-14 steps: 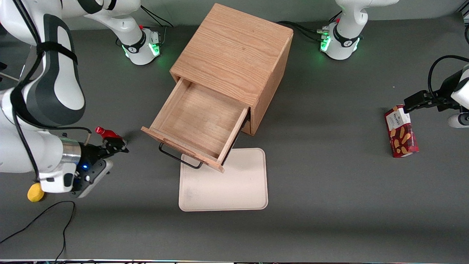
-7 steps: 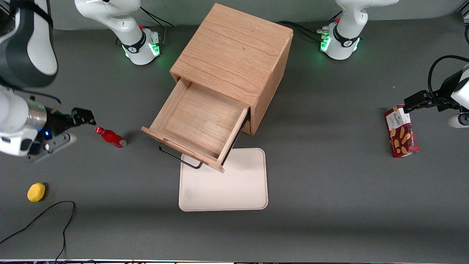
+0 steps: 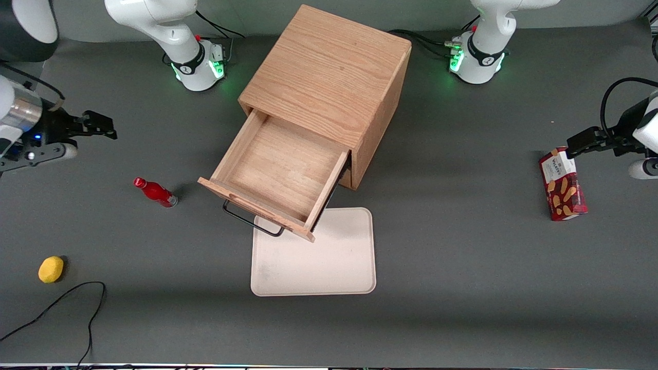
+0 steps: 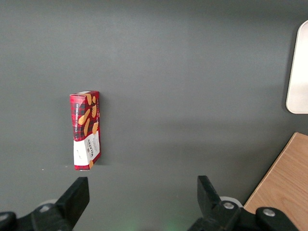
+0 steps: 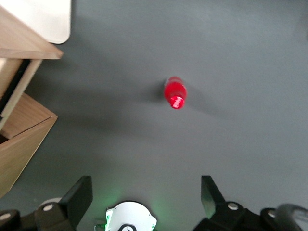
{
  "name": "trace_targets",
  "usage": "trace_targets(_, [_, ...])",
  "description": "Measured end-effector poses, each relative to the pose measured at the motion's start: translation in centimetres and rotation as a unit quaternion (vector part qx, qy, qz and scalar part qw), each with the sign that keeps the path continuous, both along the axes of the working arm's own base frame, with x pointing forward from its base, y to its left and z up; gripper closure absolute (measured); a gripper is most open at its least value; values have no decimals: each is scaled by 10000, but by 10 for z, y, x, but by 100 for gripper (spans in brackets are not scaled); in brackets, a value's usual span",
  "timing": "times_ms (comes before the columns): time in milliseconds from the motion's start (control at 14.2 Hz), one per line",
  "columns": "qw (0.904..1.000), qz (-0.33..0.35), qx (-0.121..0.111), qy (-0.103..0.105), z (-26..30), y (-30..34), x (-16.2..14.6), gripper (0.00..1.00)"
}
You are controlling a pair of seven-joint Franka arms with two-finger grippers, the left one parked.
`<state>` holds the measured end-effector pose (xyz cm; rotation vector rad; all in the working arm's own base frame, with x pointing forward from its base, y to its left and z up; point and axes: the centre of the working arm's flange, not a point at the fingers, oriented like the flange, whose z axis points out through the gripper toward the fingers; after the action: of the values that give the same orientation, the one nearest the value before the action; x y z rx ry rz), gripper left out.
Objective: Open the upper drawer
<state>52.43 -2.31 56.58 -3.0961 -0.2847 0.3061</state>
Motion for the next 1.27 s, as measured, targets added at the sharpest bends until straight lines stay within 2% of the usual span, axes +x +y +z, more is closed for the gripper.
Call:
trace_targets(281, [9996,-258,-51,59,7,-3,1,0])
trace_targets(562, [9994,-307,-67,-109,24,-2,10,0])
trace_targets(844, [9988,-454,44,-181,32,-4,11,1])
trace_targets(1055, [9954,-893,317,-161,34,-23,9,0])
trace_targets(1266, [9924,-1192,286,-143,35,-12,10,0])
